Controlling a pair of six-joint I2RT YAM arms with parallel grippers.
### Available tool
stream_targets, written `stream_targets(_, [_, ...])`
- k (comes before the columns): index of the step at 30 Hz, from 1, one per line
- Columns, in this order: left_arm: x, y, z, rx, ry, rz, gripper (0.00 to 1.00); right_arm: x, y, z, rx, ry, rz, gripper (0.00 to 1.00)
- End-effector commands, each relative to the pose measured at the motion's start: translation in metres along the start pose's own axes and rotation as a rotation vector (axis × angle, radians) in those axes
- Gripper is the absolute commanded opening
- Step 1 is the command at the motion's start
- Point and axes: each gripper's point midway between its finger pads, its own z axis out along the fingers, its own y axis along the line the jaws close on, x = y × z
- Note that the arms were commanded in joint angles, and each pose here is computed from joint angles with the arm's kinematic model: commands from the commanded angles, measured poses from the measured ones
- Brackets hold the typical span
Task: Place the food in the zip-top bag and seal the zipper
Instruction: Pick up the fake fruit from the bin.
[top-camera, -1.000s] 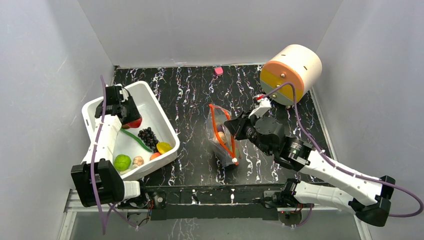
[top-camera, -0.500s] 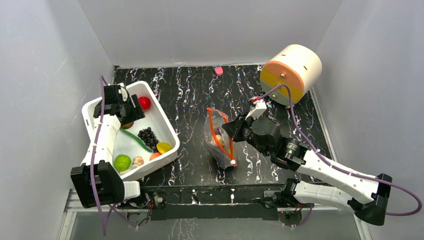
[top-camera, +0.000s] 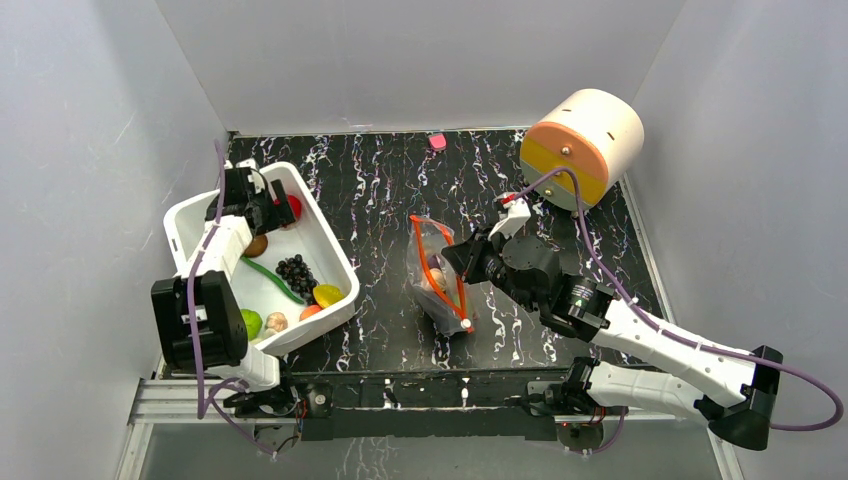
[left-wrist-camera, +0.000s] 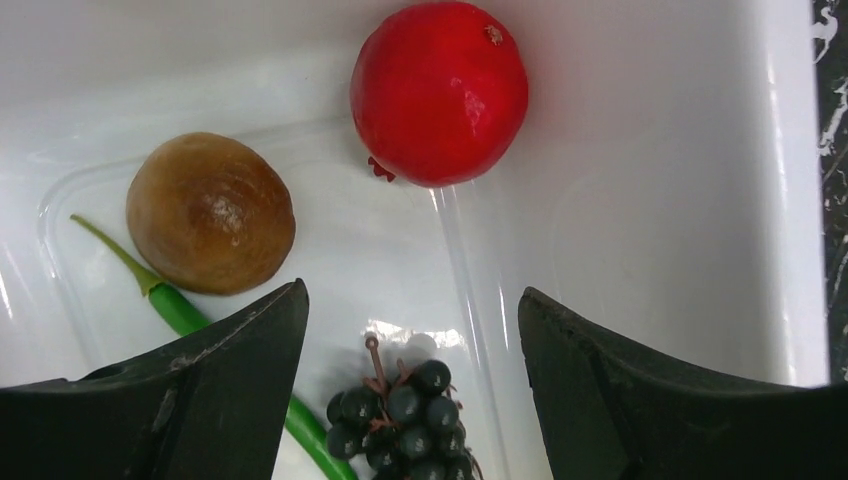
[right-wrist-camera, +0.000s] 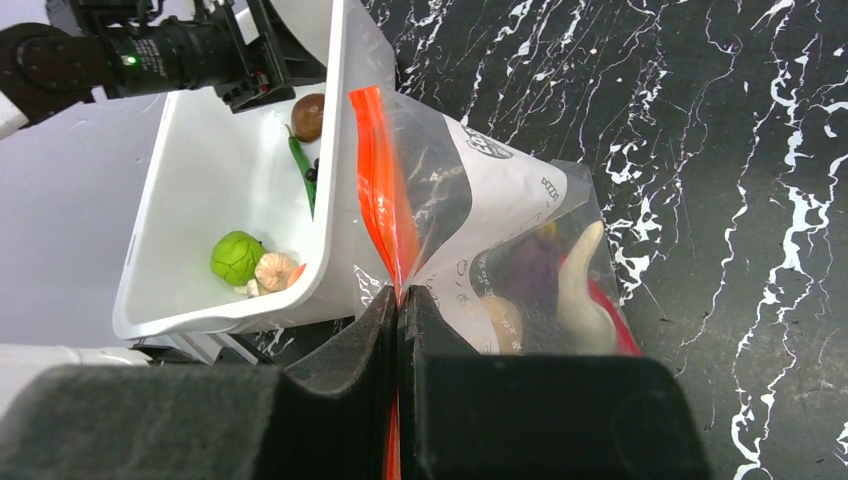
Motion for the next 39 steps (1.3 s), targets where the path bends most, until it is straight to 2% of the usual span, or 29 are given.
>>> stream_targets(1, [-0.033,-0.007,0.008,0.042,-0.155,0.069,0.77,-0.027,0.013,-0.004,-0.044,-0.095,0.012,0.0])
stream_targets(9, [-0.044,-0.012,0.024,0.084,-0.223,0.174,0.78,-0.032,0.01,-0.003,-0.022,-0.109,-0.008,0.0])
stream_targets(14, [-0.039,-0.015,0.033,0.112,-0.209,0.239,0.78,-0.038,0.007,-0.006,-0.003,-0.123,-0.023,0.0])
stream_targets(23, [-0.038,-0.019,0.053,0.142,-0.2,0.27,0.78,-0.042,0.006,-0.008,0.01,-0.131,-0.035,0.0])
stream_targets(27, [-0.034,-0.018,0.067,0.145,-0.158,0.276,0.77,-0.043,0.004,-0.009,0.024,-0.132,-0.042,0.0])
stream_targets(32, [-0.037,-0.015,0.073,0.128,-0.18,0.28,0.77,-0.047,0.0,-0.012,0.039,-0.146,-0.039,0.0])
stream_targets(35, [-0.035,-0.016,0.078,0.13,-0.162,0.276,0.76,-0.046,0.0,-0.012,0.043,-0.147,-0.037,0.0])
stream_targets(39, [-0.035,-0.016,0.079,0.126,-0.157,0.261,0.65,-0.047,-0.002,-0.013,0.05,-0.153,-0.026,0.0])
